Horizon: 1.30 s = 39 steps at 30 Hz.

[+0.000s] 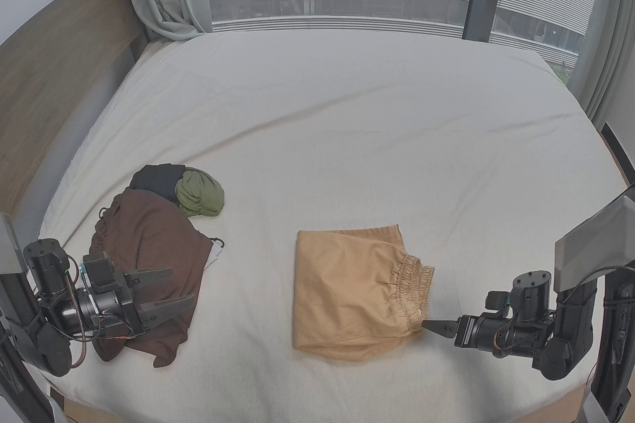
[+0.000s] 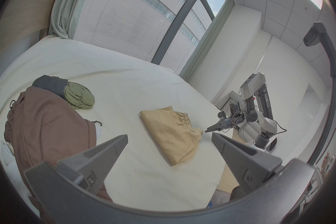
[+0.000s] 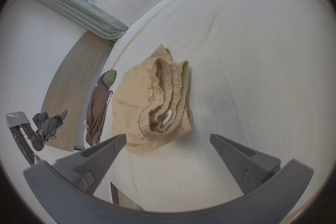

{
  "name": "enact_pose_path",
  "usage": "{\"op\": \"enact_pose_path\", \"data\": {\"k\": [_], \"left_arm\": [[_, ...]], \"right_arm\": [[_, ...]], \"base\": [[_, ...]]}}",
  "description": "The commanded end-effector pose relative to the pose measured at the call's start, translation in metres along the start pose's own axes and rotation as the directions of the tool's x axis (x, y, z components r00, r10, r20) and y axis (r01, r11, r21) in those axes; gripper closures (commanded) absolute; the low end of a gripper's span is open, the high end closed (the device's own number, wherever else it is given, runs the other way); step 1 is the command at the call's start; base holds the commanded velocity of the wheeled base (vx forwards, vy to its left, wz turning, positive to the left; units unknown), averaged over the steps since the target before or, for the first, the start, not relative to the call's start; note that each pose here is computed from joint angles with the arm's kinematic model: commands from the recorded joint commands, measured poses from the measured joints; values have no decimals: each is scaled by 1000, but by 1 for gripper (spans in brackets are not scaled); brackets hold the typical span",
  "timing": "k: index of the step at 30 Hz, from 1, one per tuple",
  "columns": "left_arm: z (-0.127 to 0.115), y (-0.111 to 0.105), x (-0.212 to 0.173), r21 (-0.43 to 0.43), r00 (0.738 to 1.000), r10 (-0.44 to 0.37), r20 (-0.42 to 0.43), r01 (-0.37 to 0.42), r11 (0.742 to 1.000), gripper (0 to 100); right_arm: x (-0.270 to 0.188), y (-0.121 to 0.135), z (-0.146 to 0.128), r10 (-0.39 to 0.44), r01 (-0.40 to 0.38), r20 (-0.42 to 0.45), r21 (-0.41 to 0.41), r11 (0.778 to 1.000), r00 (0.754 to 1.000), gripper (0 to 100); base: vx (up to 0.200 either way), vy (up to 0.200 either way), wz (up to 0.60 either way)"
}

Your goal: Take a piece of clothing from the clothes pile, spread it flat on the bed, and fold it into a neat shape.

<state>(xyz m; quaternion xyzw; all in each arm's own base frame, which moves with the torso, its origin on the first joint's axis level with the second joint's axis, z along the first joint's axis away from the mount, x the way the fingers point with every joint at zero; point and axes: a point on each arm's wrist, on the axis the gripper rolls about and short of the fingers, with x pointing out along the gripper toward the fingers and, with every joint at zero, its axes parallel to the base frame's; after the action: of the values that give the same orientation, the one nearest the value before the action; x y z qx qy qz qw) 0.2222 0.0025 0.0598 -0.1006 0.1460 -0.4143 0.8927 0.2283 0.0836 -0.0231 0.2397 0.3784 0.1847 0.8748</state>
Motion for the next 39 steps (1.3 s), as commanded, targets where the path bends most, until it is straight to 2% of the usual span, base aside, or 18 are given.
{"op": "enact_pose_path", "data": {"k": [1, 14, 26, 39], "left_arm": [[-2, -1, -1, -11, 1000, -2, -8, 2, 1000, 0], [-2, -2, -1, -9, 1000, -2, -6, 2, 1000, 0], [-2, -2, -2, -8, 1000, -3, -5, 3, 1000, 0], [-2, -1, -2, -10, 1000, 2, -4, -2, 1000, 0]], "right_arm": [[8, -8, -8, -23, 23, -41, 12, 1000, 999, 0], [44, -4, -6, 6, -6, -10, -11, 1000, 1000, 0], [67, 9, -8, 65, -65, -3, 62, 996, 998, 0], [79, 5, -9, 30, -32, 26, 82, 996, 999, 0]], "base": [[0, 0, 0], [0, 0, 0], [0, 0, 0], [0, 0, 0]]}}
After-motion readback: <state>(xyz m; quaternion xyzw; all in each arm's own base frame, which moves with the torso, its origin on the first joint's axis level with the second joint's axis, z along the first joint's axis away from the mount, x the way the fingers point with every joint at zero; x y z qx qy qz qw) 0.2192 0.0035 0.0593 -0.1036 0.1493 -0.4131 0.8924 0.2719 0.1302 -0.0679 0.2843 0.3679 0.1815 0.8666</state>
